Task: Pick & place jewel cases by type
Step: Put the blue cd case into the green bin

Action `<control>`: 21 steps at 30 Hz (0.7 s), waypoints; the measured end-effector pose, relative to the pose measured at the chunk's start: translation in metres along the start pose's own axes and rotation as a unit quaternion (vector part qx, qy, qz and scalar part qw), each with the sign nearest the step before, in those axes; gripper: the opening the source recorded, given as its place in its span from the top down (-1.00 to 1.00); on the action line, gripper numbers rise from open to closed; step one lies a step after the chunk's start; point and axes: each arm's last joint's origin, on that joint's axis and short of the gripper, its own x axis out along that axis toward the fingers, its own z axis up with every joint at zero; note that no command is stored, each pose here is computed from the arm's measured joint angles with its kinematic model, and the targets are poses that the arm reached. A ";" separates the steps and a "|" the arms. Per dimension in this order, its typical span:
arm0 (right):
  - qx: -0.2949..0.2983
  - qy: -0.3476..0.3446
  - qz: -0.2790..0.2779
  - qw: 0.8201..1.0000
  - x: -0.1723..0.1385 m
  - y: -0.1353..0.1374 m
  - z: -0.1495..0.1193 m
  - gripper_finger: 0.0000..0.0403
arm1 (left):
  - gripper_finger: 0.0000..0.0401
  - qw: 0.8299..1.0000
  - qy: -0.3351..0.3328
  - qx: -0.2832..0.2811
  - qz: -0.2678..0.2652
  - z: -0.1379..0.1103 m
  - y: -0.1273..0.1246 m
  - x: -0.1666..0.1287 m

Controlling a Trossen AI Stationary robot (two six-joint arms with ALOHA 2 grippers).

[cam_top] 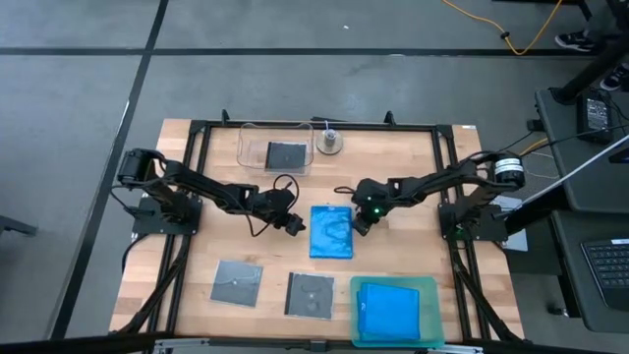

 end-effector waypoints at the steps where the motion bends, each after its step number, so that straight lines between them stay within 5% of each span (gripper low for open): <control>1: 0.000 0.001 0.001 1.000 0.002 0.000 0.002 0.98 | 0.27 1.000 0.002 -0.004 0.004 0.000 0.001 0.001; 13: -0.049 0.007 0.002 0.999 0.009 0.014 0.023 0.98 | 0.27 0.998 0.001 -0.062 -0.004 -0.011 0.009 0.028; 21: -0.069 0.025 -0.008 0.997 0.008 0.013 0.021 0.98 | 0.07 0.996 0.004 -0.084 -0.022 -0.025 0.006 0.039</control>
